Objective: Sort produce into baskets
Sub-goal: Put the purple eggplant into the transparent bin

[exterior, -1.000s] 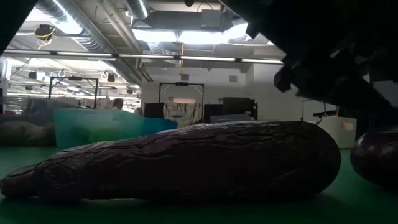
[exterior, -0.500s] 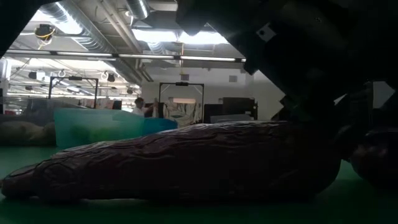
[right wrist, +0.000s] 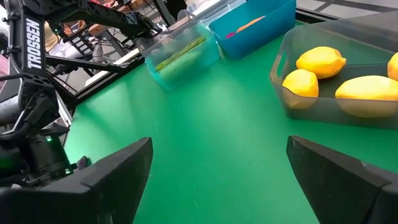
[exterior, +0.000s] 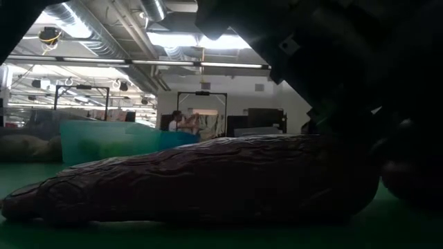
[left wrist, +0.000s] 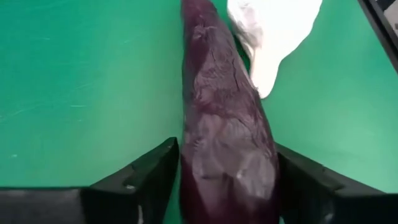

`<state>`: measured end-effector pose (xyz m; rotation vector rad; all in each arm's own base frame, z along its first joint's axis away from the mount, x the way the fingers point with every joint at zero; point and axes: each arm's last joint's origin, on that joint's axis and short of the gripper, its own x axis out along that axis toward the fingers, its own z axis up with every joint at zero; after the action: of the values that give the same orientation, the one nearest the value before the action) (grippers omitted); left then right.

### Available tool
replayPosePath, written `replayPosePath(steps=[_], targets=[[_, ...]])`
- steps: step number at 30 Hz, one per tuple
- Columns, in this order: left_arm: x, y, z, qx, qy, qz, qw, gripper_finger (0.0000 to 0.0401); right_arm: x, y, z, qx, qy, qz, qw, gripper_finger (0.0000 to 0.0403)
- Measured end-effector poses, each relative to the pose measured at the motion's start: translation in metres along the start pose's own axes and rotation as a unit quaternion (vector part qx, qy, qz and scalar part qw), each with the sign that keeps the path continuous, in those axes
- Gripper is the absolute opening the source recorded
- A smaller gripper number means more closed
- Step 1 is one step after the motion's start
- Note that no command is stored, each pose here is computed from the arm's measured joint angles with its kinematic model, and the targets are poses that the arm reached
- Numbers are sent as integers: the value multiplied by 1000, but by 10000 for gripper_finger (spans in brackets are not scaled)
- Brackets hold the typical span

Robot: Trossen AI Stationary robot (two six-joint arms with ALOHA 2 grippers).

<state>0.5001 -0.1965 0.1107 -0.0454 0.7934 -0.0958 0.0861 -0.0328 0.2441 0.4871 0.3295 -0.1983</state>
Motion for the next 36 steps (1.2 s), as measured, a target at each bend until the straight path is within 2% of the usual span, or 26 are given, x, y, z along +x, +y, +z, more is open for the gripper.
replayPosePath(steps=[4,8,18,21,28,32,36], targets=[[0,1,0,-5,-4,12,1000,193,0,0,0,0,0,0,1000,369],[-3,2,3,-8,-10,24,1000,169,0,0,0,0,0,0,1000,369],[-34,17,30,-42,-29,59,997,187,0,0,0,-1,0,0,1000,369],[-53,26,39,-61,-24,102,993,182,0,0,0,-2,0,0,1000,369],[-110,54,54,-92,5,245,965,187,0,0,0,-2,1,0,1000,369],[-155,71,61,-126,5,333,934,191,0,0,0,-2,0,0,1000,369],[-200,87,60,-155,30,393,906,193,0,0,0,-2,0,0,1000,369]])
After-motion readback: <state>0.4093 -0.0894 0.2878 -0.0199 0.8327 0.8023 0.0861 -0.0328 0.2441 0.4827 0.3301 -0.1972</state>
